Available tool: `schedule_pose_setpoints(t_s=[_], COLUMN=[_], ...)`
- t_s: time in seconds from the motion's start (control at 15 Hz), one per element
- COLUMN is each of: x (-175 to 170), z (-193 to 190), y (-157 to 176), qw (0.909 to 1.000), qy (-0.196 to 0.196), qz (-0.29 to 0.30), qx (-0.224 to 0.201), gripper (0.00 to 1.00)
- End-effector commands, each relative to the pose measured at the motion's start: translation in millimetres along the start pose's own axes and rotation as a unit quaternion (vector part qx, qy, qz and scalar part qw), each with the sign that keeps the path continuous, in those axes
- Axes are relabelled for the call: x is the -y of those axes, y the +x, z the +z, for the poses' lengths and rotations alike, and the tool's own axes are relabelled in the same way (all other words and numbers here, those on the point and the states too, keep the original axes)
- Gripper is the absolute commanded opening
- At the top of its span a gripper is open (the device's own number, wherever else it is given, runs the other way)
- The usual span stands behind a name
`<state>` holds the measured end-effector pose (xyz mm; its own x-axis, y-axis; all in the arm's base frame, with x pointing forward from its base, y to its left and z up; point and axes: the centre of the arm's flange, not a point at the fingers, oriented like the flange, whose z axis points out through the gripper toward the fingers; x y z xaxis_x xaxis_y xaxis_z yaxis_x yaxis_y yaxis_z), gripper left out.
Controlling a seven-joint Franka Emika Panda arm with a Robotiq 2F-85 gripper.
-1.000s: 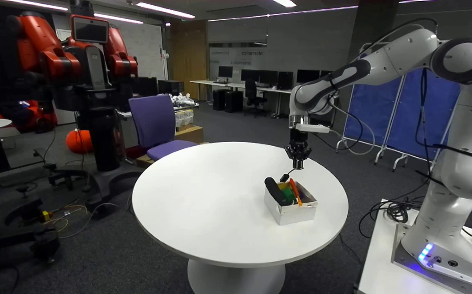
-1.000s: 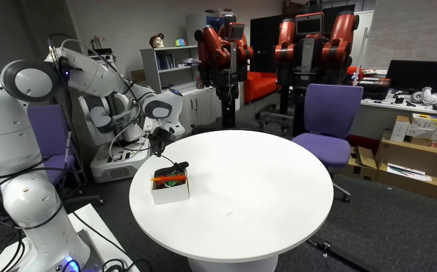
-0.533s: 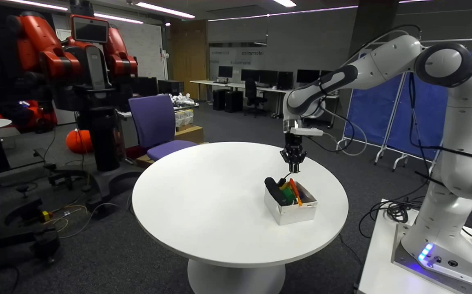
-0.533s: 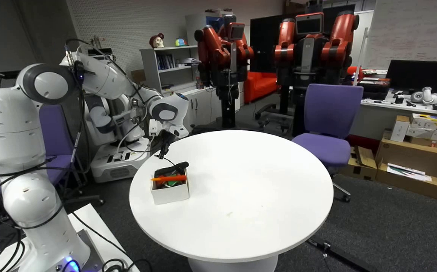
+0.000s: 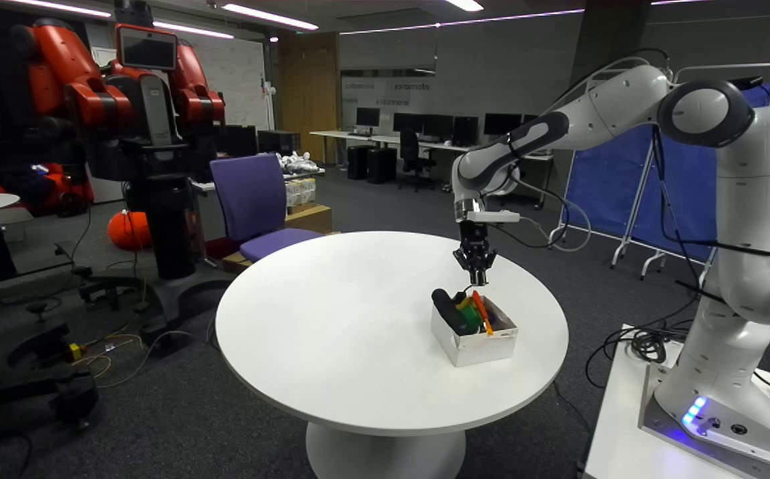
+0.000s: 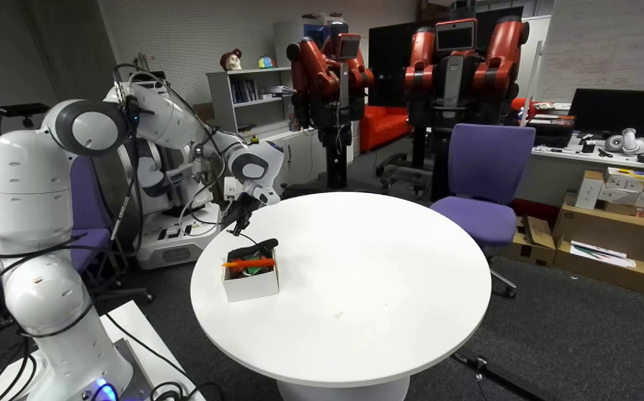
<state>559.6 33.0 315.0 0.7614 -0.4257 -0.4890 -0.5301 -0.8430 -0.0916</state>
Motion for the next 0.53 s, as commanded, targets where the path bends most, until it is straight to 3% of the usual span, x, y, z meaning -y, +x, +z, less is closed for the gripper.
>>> schedule_pose_setpoints(t_s=[0.0, 0.27, 0.47], x=[1, -6, -6], z=[-25, -45, -54], y=[13, 15, 23], qw=[0.9994, 0.9971, 0.9956], qy=[0.008, 0.008, 0.011], qz=[0.004, 0.032, 0.068], qx=[0.034, 0.068, 0.063], gripper=[0.04, 0.04, 0.04])
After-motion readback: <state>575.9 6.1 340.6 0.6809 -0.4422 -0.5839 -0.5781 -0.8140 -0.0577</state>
